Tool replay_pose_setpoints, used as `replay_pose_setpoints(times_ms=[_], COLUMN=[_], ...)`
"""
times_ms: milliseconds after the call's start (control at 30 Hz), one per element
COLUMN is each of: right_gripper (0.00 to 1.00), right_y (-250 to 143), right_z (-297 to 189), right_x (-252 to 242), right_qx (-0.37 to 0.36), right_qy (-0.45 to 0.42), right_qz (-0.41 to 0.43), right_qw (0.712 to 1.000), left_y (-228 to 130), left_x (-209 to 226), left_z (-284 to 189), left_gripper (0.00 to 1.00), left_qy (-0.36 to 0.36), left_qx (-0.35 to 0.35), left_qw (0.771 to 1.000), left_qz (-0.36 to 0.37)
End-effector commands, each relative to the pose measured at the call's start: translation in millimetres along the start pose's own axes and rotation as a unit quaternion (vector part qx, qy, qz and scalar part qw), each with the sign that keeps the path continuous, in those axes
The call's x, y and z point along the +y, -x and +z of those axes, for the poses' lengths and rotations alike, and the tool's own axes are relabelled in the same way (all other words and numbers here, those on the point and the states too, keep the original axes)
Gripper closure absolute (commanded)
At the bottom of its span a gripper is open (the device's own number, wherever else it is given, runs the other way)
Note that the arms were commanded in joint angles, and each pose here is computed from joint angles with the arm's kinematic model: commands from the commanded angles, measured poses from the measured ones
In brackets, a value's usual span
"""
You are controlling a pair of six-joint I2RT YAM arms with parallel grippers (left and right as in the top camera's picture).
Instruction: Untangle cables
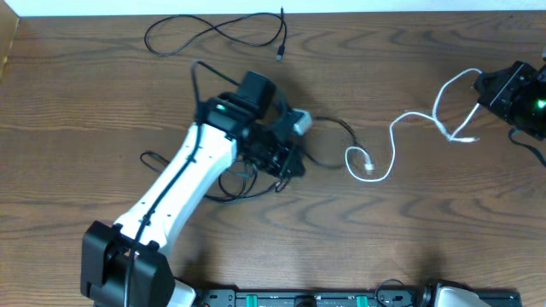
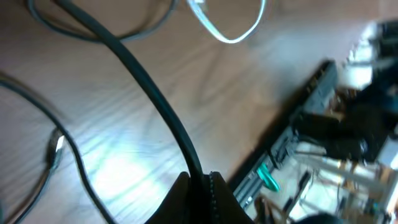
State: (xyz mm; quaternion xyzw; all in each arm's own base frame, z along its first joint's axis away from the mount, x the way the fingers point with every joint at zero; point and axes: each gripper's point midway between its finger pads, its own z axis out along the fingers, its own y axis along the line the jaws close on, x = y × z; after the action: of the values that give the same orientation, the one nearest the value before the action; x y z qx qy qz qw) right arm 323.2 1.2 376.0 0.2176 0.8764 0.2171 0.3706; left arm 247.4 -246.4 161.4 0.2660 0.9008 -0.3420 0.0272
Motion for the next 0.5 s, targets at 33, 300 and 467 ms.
replay_pose_setpoints(times_ms=[33,300,467], right_gripper=[0.99,0.99,0.99], right_y=[2,-3,-19], right_z=[-3,-2,-3], right_x=[4,1,15], right_qx=[-0.002,0.008,0.044], right_qy=[0.007,0.003,0.044], right_qz=[-0.009,-0.026,-0.034], right_qw=[1.0,1.0,0.997], left_y=[-3,-2,8], left_x=[-1,11,-14], left_z=[1,-3,-10], left_gripper=[0.42,0.11,0.1], left_qy=[0.003,0.024,-0.037], left_qx=[0.005,-0.001,-0.014], left_qw=[1.0,1.0,0.997], left_qz=[0.019,-0.018,-0.059])
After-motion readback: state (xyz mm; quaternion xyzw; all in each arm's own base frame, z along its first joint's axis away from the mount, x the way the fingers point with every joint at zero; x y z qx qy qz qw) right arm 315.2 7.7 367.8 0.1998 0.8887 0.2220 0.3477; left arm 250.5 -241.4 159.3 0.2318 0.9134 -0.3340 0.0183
